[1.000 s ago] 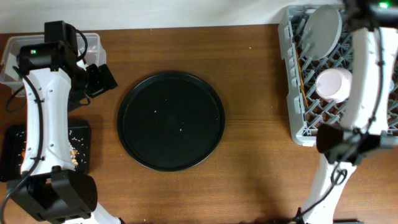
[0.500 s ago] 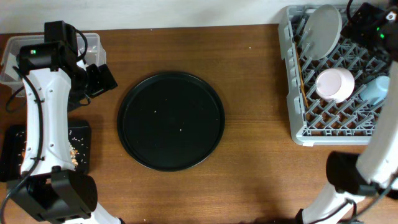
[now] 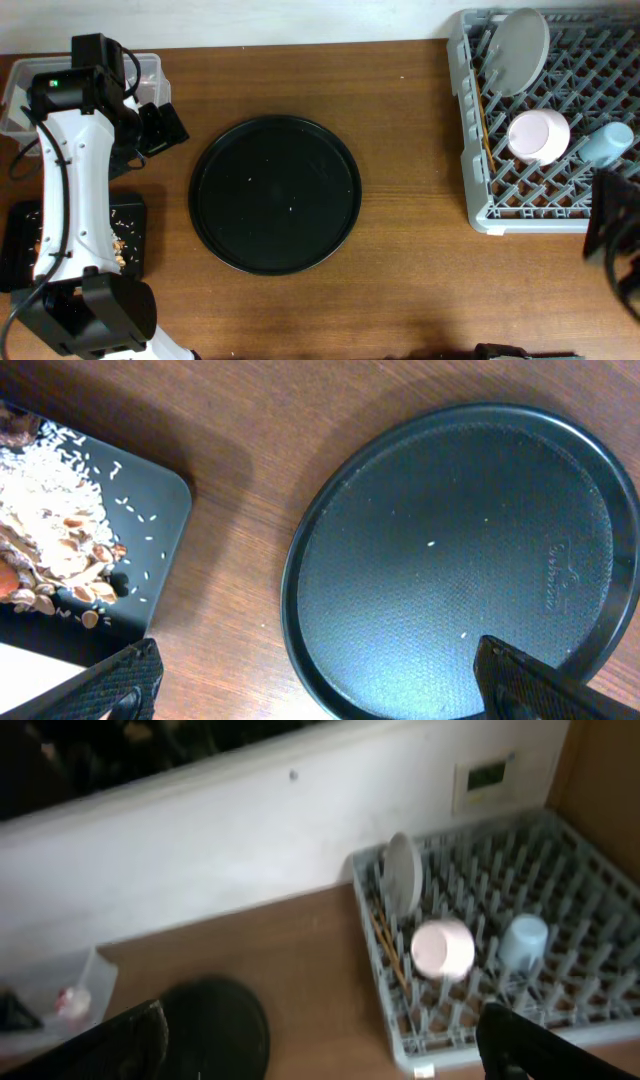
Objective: Sort waste into correct bins and load items into the dishwasher rack
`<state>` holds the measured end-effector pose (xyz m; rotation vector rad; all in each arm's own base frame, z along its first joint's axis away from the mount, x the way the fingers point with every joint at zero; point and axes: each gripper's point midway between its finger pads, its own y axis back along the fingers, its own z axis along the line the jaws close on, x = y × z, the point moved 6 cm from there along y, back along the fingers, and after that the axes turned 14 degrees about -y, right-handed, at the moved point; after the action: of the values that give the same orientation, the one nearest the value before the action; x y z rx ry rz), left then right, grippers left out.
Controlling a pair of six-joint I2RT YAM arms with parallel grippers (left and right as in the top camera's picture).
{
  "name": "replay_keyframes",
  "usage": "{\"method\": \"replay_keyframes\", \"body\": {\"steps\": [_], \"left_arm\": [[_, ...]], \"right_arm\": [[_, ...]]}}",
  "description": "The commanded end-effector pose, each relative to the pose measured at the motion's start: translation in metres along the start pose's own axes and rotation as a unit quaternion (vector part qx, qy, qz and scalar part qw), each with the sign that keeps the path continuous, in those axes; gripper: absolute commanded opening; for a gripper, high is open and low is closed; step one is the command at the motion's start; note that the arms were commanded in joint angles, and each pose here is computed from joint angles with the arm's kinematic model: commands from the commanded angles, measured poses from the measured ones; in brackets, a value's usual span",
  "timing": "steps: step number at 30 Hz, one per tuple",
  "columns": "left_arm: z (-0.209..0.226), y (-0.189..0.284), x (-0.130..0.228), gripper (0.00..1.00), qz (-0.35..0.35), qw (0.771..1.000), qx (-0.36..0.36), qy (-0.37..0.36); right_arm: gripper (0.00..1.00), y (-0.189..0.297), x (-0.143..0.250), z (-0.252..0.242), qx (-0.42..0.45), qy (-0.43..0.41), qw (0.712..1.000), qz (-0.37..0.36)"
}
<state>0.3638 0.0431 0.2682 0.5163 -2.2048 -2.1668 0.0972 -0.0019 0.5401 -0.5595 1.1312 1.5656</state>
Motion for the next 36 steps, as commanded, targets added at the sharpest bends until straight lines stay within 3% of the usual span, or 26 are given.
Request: {"method": "replay_keyframes", "body": {"steps": [1,6,20,25,28,36], "left_arm": [[0.000,0.000,0.001,0.99,0.000,1.000,-0.005,0.004],[0.000,0.000,0.001,0.99,0.000,1.000,-0.005,0.004],[0.000,0.000,0.001,0.99,0.000,1.000,-0.005,0.004],[0.000,0.000,0.001,0.99,0.000,1.000,-0.005,0.004],[0.000,0.000,0.001,0.99,0.000,1.000,-0.005,0.004],[0.000,0.000,0.001,0.99,0.000,1.000,-0.005,0.004]], "right_arm": [[0.98,0.016,0.013,-0.001,-0.017,0.010,1.000,0.002],[0.98,0.039,0.020,-0.002,-0.029,0.014,0.999,-0.024],[0.98,0.043,0.018,-0.008,0.000,0.013,0.999,-0.042],[0.98,0.043,0.039,-0.019,0.011,0.011,1.000,-0.019],[0.98,0.019,0.065,-0.033,0.015,0.009,1.000,0.001],[0.98,-0.080,0.146,-0.057,-0.120,0.027,0.992,-0.039]]}}
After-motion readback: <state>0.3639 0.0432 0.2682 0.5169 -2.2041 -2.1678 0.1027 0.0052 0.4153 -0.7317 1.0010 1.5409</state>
